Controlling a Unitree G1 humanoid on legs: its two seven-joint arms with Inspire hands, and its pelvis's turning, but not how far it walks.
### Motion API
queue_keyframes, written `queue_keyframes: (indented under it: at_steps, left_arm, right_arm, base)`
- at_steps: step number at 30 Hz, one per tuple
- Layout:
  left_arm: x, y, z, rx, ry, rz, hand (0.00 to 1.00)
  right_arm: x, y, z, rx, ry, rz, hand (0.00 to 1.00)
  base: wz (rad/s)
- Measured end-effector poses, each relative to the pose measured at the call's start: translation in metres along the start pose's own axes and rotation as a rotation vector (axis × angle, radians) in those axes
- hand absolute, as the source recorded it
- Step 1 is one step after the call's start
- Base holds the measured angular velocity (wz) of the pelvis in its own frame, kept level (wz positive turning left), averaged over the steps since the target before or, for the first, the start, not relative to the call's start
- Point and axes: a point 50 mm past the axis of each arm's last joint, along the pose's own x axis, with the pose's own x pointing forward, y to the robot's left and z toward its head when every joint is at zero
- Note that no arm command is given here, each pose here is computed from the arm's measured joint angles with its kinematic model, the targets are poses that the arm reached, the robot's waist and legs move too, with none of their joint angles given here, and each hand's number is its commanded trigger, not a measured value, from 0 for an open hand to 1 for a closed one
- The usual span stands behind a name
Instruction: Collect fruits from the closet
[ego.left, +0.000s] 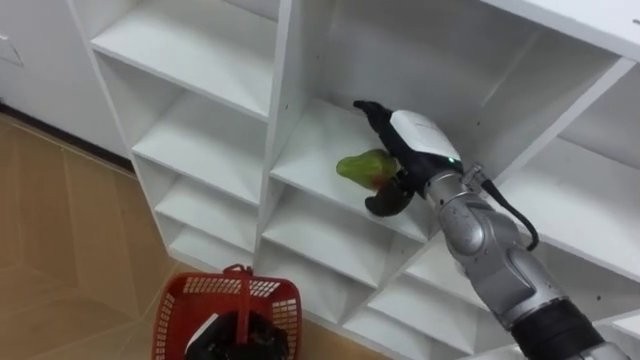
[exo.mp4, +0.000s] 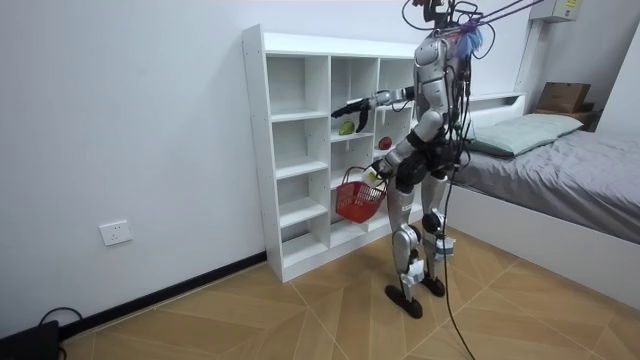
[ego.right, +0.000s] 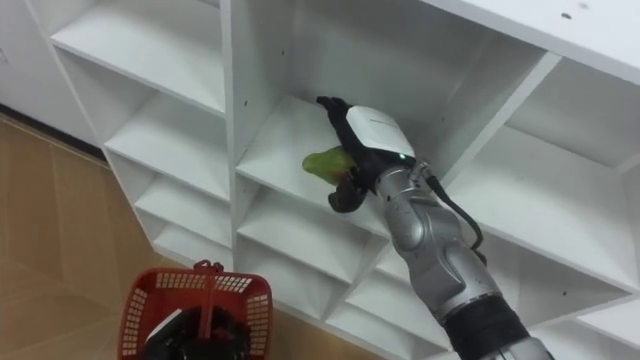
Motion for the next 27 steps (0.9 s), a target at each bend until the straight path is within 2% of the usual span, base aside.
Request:
queue_keyframes:
  at_steps: [12,27]
  left_arm:
    - [-0.001,0.002,0.003,0.0,-0.012,0.004,1.0]
    - [-0.004,0.006,0.002,0.015,-0.008,0.009,1.0]
  right_arm:
    - [0.001,0.009,-0.012,-0.02,0.057,0.041,0.0]
    - [0.006,0.002,-0.012,-0.037,0.084,0.03,0.0]
  base:
    - [0.05]
    - [0.0]
